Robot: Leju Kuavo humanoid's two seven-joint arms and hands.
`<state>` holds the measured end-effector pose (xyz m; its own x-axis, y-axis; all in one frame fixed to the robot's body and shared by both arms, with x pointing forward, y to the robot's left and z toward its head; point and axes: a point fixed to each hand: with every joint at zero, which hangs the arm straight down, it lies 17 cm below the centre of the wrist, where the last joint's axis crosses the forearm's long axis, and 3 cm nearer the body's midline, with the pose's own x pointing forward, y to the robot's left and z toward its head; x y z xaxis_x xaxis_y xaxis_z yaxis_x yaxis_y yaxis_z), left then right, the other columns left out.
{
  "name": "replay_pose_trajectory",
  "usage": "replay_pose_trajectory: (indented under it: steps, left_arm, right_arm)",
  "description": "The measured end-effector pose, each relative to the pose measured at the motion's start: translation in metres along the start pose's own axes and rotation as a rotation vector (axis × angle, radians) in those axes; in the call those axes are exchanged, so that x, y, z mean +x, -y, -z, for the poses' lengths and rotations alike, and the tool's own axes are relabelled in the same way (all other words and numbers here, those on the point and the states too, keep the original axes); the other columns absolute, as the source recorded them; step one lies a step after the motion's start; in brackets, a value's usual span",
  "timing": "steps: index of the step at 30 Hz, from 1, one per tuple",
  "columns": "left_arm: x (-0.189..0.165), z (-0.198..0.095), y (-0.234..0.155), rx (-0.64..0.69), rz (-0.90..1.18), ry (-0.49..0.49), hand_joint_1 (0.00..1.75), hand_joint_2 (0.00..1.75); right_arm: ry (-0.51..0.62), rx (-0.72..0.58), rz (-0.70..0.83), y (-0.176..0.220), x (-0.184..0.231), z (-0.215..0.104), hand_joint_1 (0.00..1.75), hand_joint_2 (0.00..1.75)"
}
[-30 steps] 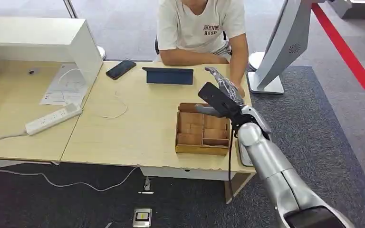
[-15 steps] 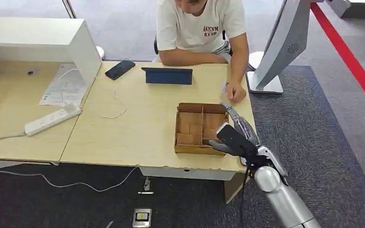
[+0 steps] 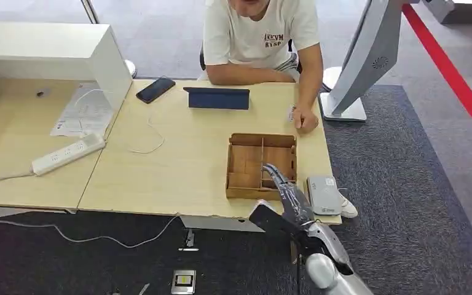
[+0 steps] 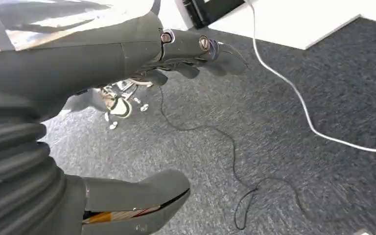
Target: Pass the card to the sensor for recognition and then transmit it.
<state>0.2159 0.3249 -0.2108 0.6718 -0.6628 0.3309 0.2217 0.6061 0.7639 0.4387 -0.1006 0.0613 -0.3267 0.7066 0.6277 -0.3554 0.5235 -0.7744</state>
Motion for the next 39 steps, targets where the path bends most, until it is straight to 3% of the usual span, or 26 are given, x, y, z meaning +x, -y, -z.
replay_pose_trajectory:
  steps: [7, 14, 21, 39]
  left_arm:
    - [0.005, 0.001, -0.003, 0.008, -0.011, 0.03, 0.0, 1.75]
    - [0.008, 0.002, -0.003, 0.009, -0.007, 0.05, 0.0, 1.75]
    - [0.009, 0.003, -0.006, 0.016, -0.014, 0.068, 0.0, 1.75]
    - [0.006, 0.008, -0.015, 0.029, 0.005, 0.095, 0.0, 1.75]
  right_arm:
    - [0.008, -0.008, -0.071, -0.004, 0.005, 0.001, 0.0, 1.75]
    - [0.026, -0.097, -0.259, 0.015, 0.01, 0.006, 0.0, 1.75]
    - [0.075, -0.232, -0.546, 0.044, 0.026, 0.012, 0.0, 1.75]
    - [0.01, -0.173, -0.627, 0.031, -0.008, 0.006, 0.0, 1.75]
